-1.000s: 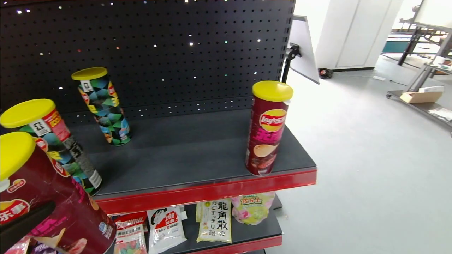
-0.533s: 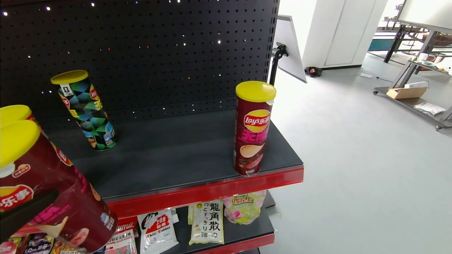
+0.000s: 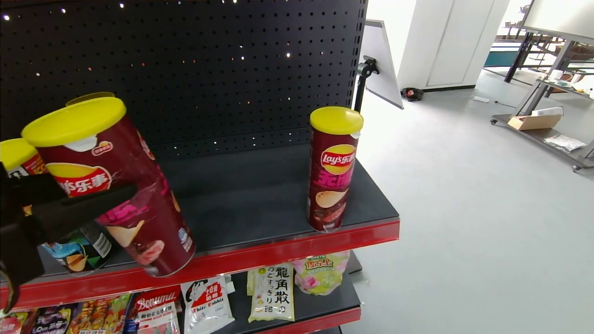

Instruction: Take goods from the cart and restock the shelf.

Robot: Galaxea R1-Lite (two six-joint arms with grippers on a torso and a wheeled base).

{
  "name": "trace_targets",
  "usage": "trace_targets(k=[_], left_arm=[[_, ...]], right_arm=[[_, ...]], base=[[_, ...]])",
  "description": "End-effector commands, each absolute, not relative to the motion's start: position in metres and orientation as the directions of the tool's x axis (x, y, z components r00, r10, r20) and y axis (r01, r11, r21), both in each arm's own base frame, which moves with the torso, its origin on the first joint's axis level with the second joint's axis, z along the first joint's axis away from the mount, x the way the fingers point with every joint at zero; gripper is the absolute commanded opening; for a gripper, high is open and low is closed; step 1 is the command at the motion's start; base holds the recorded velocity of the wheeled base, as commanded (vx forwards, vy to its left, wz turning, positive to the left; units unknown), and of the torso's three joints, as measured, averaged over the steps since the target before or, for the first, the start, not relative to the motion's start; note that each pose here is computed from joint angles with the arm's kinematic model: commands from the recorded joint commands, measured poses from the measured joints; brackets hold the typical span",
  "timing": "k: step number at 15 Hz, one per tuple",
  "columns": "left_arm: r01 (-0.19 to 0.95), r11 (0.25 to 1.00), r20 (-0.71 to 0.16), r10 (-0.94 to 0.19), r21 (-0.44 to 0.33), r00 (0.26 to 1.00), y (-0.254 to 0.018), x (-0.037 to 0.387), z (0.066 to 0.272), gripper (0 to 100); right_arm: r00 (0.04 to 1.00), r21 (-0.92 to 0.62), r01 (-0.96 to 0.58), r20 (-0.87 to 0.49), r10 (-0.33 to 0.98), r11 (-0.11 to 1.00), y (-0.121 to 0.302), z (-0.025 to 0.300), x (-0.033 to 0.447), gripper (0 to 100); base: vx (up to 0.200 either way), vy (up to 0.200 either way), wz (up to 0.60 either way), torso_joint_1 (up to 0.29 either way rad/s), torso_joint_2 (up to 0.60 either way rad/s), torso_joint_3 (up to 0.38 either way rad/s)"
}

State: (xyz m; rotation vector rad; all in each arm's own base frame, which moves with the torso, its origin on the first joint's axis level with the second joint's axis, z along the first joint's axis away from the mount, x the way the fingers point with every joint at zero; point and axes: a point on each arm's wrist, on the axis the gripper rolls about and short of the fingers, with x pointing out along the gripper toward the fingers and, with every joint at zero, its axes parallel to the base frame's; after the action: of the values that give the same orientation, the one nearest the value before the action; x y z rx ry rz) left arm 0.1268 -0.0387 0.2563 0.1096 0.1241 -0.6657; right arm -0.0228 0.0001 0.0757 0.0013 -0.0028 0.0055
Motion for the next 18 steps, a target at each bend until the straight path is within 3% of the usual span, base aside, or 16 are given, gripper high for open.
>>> trace_targets(k=[1,8,10,18], left_arm=[[0.675,0.737,-0.209,-0.656,0.031,0.726,-0.057,0.162,0.255,0],[0.7,0.713,-0.227,-0.676,0.041,0.701,-0.089,0.229,0.267,0],[0.687,0.722,-0.194,-0.665,0.082,0.721,-0.097,0.255,0.268,0],[0.739,0.667,-0.167,-0.722,0.093,0.672,-0.146,0.33,0.266,0]], right_arm=[[1.0,0.002,-0.006,0.003,0.006,1.0,0.0,0.076,-0.023,100],[1.0,0.002,-0.006,0.003,0.006,1.0,0.0,0.076,-0.023,100],[1.0,0.002,-0.006,0.003,0.006,1.0,0.0,0.076,-0.023,100],[1.0,0.002,-0.006,0.003,0.006,1.0,0.0,0.076,-0.023,100]], base=[[0.0,0.0,0.0,0.0,0.0,0.0],[0.0,0.0,0.0,0.0,0.0,0.0],[0.0,0.0,0.0,0.0,0.0,0.0],[0.0,0.0,0.0,0.0,0.0,0.0]])
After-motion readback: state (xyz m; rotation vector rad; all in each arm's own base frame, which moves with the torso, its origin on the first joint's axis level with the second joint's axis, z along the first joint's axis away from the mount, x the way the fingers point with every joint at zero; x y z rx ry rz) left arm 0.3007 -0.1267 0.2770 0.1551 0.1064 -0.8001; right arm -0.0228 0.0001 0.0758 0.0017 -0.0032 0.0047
